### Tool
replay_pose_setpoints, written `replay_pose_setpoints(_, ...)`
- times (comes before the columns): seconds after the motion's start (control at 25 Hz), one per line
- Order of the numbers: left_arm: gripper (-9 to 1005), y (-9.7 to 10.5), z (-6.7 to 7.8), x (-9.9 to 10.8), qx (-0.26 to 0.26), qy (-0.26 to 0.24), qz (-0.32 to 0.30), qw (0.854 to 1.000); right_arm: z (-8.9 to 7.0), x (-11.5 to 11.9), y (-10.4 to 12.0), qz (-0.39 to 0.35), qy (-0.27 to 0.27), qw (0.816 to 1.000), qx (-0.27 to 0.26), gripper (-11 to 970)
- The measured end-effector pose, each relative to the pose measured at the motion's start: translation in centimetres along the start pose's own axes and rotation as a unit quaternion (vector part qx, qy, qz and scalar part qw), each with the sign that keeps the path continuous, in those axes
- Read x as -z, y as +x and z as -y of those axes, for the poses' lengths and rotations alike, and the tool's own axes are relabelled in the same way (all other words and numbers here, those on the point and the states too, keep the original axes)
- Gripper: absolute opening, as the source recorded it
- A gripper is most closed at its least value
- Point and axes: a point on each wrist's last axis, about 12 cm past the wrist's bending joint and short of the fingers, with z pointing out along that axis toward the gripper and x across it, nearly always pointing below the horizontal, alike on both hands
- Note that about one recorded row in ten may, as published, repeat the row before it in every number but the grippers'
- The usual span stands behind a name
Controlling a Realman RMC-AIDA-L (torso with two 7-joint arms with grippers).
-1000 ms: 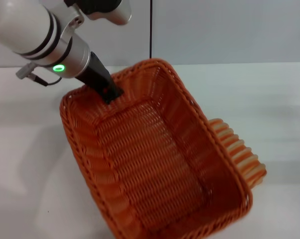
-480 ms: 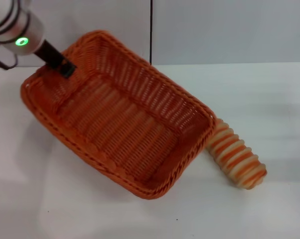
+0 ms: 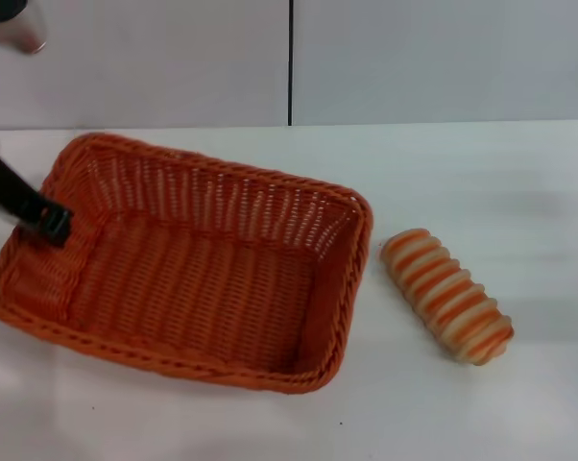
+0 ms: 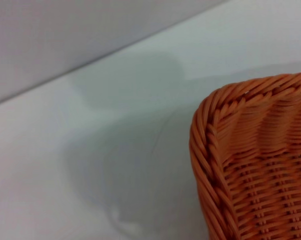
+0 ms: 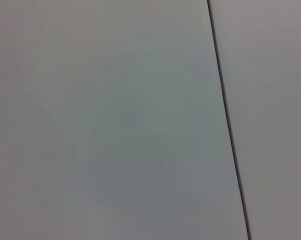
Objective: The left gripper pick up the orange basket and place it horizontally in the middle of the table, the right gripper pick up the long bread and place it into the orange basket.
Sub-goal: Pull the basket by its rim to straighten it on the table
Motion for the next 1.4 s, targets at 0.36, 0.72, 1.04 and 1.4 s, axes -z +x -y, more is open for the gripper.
replay_pose_setpoints(0.36, 149, 2.8, 0.0, 0.5, 0.033, 0.027, -0.005, 0.999, -0.5, -0.3, 0.0, -0.001, -0.012, 1.000, -0.002, 589)
replay_pose_setpoints(0.72, 152, 3.0, 0.8, -0.6, 0.044, 0.076, -0.013, 0.996, -0.6, -0.4, 0.0, 0.000, -0.013, 1.000, -0.002, 588)
replay_pose_setpoints(1.04, 154, 2.6, 0.1, -0.3, 0.075, 0.110, 0.012, 0.991, -0.6, -0.4, 0.0, 0.000, -0.013, 1.000, -0.002, 588)
replay_pose_setpoints(1.4, 608, 3.3, -2.9, 1.7, 0.111, 0.136, 0.051, 0.983, -0.5, -0.2, 0.0, 0.002, -0.012, 1.000, -0.002, 589)
